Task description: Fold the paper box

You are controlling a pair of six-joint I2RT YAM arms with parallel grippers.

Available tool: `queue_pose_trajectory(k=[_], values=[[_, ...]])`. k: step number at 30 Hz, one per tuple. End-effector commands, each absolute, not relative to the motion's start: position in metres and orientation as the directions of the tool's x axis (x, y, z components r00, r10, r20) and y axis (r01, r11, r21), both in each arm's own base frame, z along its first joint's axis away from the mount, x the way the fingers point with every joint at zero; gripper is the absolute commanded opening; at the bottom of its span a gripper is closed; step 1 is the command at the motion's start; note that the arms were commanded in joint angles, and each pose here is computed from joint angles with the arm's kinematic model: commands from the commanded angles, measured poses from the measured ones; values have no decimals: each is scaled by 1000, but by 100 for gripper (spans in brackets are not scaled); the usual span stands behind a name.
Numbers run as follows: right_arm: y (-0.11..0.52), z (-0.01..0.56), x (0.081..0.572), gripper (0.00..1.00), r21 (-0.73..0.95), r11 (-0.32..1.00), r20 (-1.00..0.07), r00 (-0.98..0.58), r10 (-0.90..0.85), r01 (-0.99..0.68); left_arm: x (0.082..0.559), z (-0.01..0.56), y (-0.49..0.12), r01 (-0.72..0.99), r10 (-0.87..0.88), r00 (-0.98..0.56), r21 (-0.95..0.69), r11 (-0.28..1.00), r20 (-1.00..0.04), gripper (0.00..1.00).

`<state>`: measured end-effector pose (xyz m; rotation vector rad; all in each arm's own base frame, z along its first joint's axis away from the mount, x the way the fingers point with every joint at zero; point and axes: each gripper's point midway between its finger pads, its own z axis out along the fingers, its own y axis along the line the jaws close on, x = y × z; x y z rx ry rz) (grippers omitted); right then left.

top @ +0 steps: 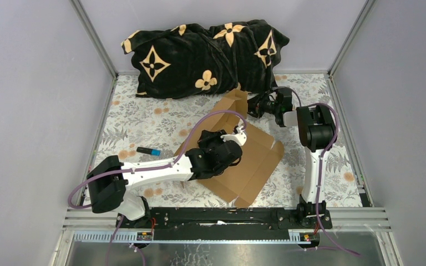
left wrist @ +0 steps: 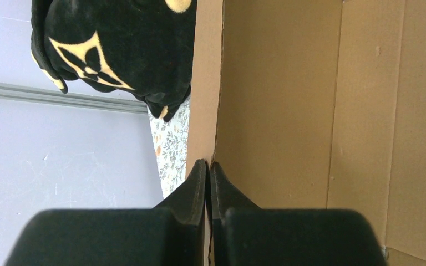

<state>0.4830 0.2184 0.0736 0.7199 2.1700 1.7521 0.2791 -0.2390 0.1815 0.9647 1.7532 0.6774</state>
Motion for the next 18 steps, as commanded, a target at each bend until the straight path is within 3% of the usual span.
queue_pose_trajectory(k=[1,18], values=[[226,133,475,42,991,133,-35,-879,475,32,275,166,-262,375,822,-181,735,565,-540,6],[249,154,454,42,997,68,-56,-926,374,-33,275,162,-263,377,828,-181,740,557,-531,6]])
